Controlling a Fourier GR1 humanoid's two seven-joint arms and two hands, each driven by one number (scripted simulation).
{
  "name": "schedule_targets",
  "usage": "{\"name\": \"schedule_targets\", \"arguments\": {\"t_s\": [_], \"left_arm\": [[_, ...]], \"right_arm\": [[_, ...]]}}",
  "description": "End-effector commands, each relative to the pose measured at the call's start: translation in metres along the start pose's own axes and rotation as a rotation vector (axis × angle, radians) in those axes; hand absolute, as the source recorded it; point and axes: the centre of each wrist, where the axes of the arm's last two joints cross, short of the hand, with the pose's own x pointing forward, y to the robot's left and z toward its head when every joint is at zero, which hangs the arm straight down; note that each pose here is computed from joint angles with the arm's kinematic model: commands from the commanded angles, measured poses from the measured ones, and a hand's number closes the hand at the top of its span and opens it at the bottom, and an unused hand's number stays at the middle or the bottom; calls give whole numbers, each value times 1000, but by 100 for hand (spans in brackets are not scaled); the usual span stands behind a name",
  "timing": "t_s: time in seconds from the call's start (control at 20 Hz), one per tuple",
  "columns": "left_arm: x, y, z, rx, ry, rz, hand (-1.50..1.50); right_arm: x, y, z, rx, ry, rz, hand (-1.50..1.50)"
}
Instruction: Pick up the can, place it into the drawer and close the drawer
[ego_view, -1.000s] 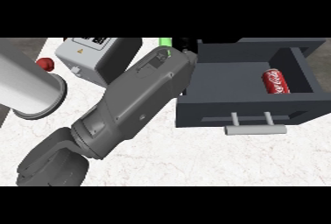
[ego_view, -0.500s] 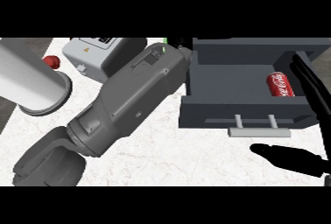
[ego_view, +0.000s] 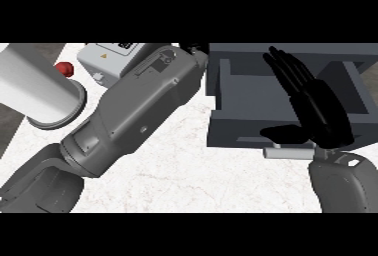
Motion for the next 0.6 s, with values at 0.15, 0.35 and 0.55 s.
{"name": "schedule_targets", "arguments": {"t_s": [0.15, 0.35, 0.55], "left_arm": [[10, 29, -6, 20, -19, -37, -150], [2, 45, -5, 49, -9, -24, -150], [25, 63, -7, 37, -12, -17, -150]], "right_arm": [[-17, 50, -36, 67, 45, 181, -150], [-29, 81, -45, 82, 63, 194, -150], [-53, 97, -48, 71, 98, 223, -150]]}}
